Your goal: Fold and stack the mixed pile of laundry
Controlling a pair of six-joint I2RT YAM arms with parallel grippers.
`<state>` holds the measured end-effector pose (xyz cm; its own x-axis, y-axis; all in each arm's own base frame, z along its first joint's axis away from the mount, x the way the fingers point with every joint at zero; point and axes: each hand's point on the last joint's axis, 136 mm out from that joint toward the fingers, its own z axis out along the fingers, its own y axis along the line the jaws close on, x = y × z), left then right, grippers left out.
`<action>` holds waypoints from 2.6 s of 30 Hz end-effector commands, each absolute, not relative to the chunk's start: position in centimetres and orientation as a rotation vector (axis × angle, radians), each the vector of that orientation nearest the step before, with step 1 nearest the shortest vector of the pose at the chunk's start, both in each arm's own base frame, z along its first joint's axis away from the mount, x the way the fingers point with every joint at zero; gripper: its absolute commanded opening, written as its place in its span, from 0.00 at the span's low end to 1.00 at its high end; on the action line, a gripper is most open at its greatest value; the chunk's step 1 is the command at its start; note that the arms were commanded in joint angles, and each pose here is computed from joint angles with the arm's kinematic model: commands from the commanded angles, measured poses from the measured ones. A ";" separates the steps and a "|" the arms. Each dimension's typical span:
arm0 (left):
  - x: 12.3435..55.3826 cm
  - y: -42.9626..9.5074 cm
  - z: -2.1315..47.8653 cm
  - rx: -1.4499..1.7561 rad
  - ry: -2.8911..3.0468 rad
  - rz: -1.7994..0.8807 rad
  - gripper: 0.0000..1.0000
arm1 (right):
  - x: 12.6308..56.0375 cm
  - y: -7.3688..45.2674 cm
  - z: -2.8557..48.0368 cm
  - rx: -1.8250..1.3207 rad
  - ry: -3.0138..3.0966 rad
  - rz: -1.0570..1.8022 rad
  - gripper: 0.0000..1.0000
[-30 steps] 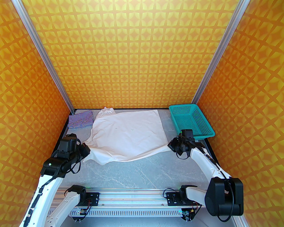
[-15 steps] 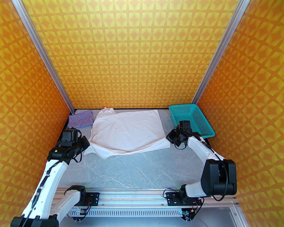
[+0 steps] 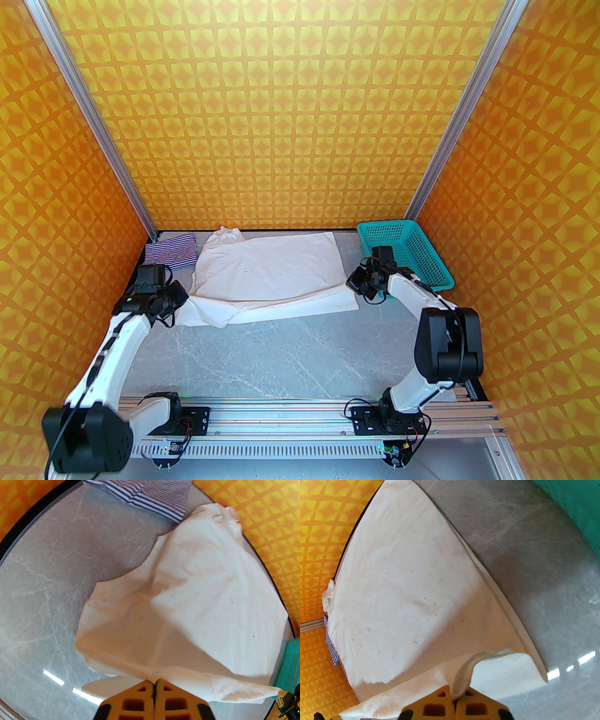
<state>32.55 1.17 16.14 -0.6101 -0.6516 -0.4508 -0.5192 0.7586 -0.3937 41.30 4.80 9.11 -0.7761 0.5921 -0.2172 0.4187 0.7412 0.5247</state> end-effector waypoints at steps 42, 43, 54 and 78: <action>32.5 -8.5 7.5 -0.686 2.570 -0.546 0.53 | 36.3 25.3 8.3 0.119 2.601 0.914 0.45; 32.4 -8.0 7.3 -0.683 2.582 -0.504 0.53 | 36.3 24.4 7.9 0.122 2.628 0.828 0.45; 29.4 1.6 6.5 -0.911 2.514 -0.362 0.59 | 35.9 13.3 5.9 0.302 2.720 0.479 0.45; 32.2 6.7 8.4 -1.018 2.430 -0.367 0.02 | 37.3 7.2 1.3 0.525 2.803 0.435 0.45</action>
